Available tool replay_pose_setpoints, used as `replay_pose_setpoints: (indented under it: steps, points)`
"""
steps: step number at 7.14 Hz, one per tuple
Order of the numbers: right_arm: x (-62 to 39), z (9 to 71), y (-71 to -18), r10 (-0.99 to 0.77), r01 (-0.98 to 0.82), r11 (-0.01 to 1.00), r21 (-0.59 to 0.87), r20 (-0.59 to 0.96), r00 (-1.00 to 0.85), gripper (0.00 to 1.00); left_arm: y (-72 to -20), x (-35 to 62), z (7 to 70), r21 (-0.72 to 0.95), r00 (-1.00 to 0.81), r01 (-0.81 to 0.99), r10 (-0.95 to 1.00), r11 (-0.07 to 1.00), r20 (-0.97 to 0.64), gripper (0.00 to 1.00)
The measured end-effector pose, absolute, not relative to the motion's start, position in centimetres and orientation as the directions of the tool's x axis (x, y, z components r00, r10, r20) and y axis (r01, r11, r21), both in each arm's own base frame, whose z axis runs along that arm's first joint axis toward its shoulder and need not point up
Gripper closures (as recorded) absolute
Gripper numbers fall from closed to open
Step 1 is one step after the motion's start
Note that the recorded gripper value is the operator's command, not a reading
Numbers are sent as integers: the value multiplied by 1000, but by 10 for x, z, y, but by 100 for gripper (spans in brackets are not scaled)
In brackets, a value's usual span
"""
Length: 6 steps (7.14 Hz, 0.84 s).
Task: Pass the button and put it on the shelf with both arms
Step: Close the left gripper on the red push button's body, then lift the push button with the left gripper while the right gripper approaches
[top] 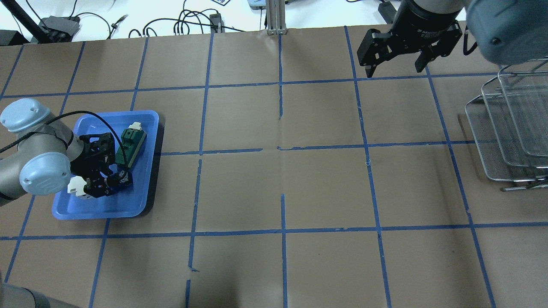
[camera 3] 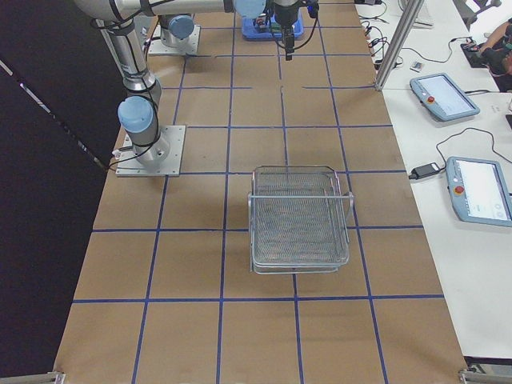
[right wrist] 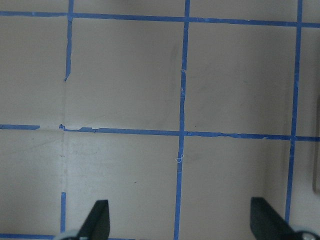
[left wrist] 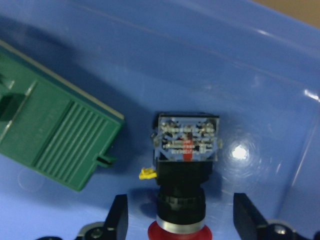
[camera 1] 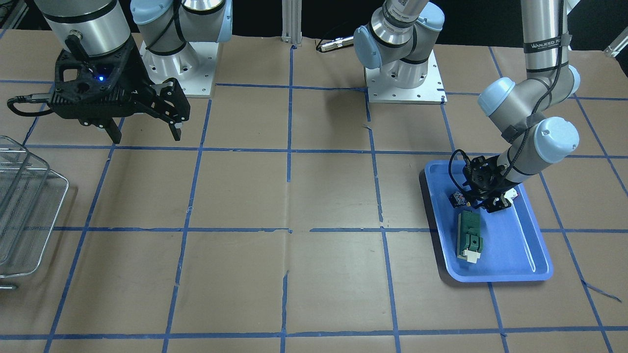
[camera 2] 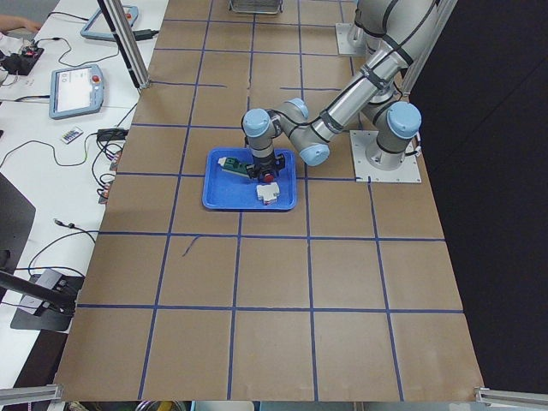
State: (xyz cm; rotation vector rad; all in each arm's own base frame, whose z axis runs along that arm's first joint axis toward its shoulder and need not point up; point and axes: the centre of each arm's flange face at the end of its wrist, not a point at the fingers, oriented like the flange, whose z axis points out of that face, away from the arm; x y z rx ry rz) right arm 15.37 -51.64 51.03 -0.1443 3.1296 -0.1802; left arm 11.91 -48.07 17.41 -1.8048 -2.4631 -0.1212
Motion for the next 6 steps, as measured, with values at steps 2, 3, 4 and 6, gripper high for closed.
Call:
replay_pose_setpoints:
  steps: [2, 3, 4, 6]
  points:
    - [152, 512, -516, -116, -117, 986, -120, 14, -993, 0, -482, 117, 182, 8, -288, 957, 953, 289, 98, 100]
    - [150, 514, -516, -117, -118, 985, -123, 17, -993, 0, -484, 113, 193, 9, -281, 960, 956, 281, 78, 100]
    - [147, 517, -516, -114, -115, 985, -125, 22, -993, 0, -484, 103, 210, 4, -267, 964, 962, 267, 58, 100]
    - [131, 523, -521, -146, -149, 979, -140, 34, -989, 0, -493, 58, 270, -31, -194, 980, 980, 196, 36, 100]
